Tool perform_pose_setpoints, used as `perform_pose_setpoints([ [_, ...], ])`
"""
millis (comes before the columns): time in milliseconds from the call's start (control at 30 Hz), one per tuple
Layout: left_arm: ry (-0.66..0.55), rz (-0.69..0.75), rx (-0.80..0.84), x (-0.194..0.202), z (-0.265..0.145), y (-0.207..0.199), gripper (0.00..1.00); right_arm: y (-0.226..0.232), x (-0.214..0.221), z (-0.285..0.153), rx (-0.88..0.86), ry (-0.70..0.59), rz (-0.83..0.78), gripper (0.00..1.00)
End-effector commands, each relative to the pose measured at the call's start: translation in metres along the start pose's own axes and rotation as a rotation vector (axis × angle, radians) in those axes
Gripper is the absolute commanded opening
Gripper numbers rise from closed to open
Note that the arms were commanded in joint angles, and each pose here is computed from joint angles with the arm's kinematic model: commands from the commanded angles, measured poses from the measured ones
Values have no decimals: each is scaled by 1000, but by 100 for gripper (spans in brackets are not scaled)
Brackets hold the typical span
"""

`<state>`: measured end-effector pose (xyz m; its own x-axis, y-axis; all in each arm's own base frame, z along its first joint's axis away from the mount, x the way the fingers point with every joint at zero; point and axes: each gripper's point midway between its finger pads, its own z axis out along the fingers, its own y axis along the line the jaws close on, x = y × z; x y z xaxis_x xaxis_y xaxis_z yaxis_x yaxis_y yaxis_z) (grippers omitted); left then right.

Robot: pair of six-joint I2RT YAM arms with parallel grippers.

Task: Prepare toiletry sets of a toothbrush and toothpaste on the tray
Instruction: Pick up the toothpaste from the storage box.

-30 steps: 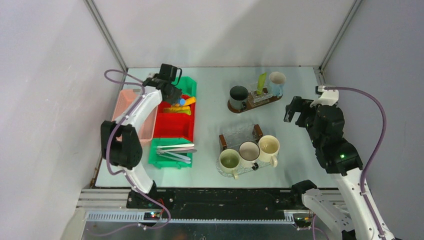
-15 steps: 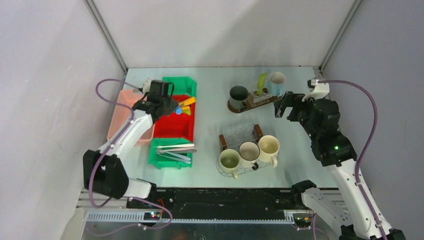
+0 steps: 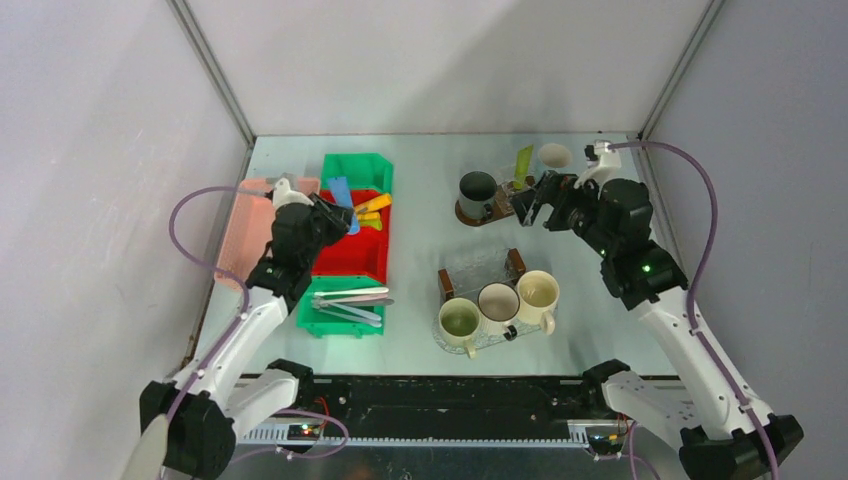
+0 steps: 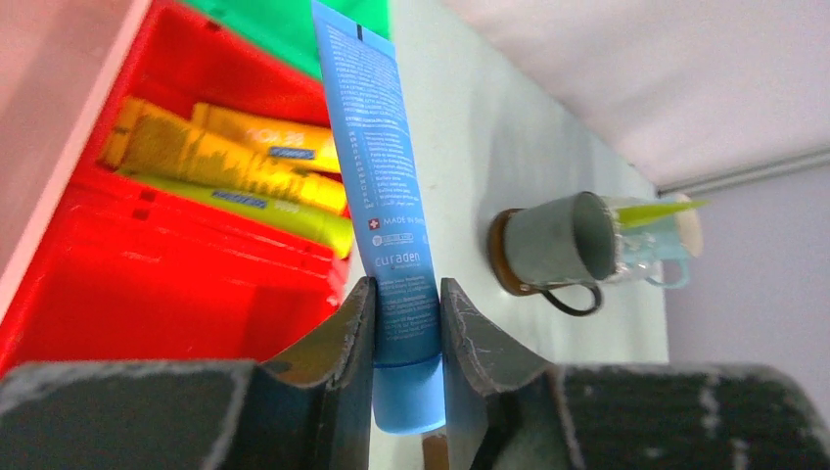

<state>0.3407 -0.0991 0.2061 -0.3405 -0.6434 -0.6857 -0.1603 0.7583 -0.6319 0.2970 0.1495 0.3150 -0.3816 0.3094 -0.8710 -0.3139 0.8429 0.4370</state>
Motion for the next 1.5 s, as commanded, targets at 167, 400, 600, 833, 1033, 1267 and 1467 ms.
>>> perform_pose_setpoints([
  [167, -184, 128, 436, -40, -43, -80, 0, 75, -20, 23, -248, -10, 45, 99],
  [400, -214, 231, 599, -41, -74, -106, 0, 115, -25, 43, -359, 19, 78, 99],
  [600, -194, 283, 774, -31, -101, -132, 0, 145, -32, 60, -437, 40, 93, 98],
  [833, -180, 336, 905, -26, -128, -160, 0, 185, -48, 65, -575, 35, 135, 93],
  [1033, -158, 330, 996, -22, -146, -179, 0, 205, -50, 75, -645, 62, 155, 88],
  [1267, -166, 314, 1071, -26, -162, -194, 0, 216, -49, 81, -695, 93, 185, 77],
  [1467, -156, 318, 1097, -24, -164, -200, 0, 225, -47, 81, -750, 111, 193, 59],
])
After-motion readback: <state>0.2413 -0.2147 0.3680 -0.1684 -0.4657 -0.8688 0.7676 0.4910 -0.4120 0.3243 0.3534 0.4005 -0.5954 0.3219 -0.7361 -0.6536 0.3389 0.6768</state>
